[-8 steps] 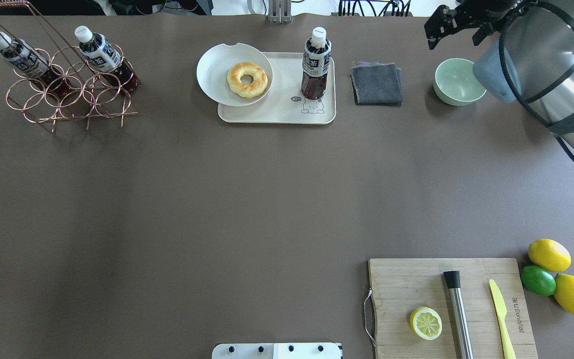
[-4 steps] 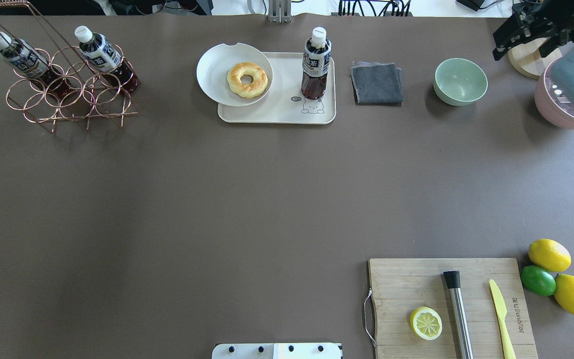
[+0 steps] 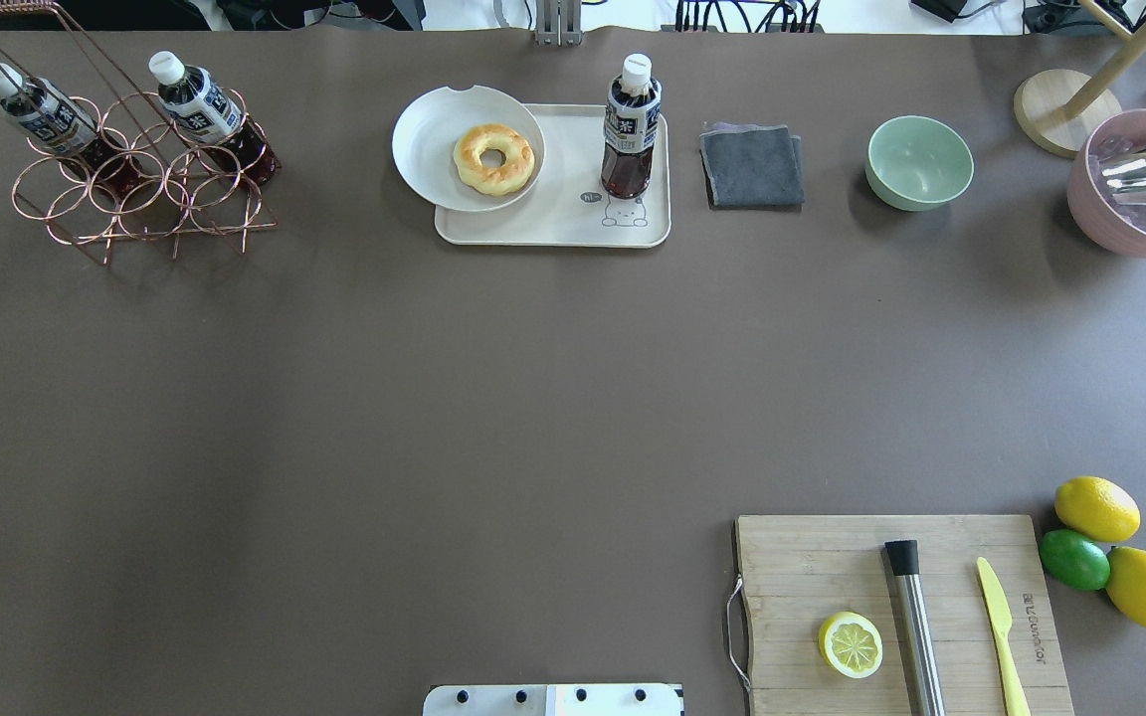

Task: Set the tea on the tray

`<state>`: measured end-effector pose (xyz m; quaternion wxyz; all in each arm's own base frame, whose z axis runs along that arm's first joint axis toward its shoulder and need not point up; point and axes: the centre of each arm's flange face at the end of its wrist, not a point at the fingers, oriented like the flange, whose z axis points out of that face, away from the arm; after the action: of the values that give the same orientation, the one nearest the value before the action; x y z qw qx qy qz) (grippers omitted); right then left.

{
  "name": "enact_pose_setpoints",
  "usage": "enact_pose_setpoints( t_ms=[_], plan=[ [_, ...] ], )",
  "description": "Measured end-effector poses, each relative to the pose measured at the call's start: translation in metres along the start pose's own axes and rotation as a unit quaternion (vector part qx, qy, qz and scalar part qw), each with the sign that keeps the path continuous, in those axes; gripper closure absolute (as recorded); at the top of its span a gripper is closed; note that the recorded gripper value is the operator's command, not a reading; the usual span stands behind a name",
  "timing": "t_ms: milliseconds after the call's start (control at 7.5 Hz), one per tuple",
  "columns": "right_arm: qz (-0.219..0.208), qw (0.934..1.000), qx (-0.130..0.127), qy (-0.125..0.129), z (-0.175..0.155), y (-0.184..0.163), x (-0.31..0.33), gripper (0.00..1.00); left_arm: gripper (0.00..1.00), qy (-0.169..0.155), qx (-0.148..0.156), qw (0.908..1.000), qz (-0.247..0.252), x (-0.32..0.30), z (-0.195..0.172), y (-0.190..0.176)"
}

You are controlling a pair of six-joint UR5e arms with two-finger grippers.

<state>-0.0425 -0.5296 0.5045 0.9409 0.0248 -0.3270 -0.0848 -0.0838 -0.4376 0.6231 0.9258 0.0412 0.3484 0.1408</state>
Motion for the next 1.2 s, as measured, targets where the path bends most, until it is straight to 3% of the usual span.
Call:
enact_pose_setpoints(
  t_ms=[533,800,1200],
  plan=[
    [-0.005,0.9997,-0.025,0.008,0.025,0.099,0.129,0.00,0.02,0.007,-0.016,0.9996,-0.023,-0.015,0.017,0.009],
    [0.009,0.9993,-0.035,0.005,0.038,0.113,0.154,0.00,0.02,0.010,-0.024,0.9992,-0.030,-0.021,0.025,0.012],
    [0.014,0.9994,-0.032,-0.003,0.037,0.113,0.155,0.00,0.02,0.010,-0.026,0.9991,-0.032,-0.023,0.027,0.014]
  ],
)
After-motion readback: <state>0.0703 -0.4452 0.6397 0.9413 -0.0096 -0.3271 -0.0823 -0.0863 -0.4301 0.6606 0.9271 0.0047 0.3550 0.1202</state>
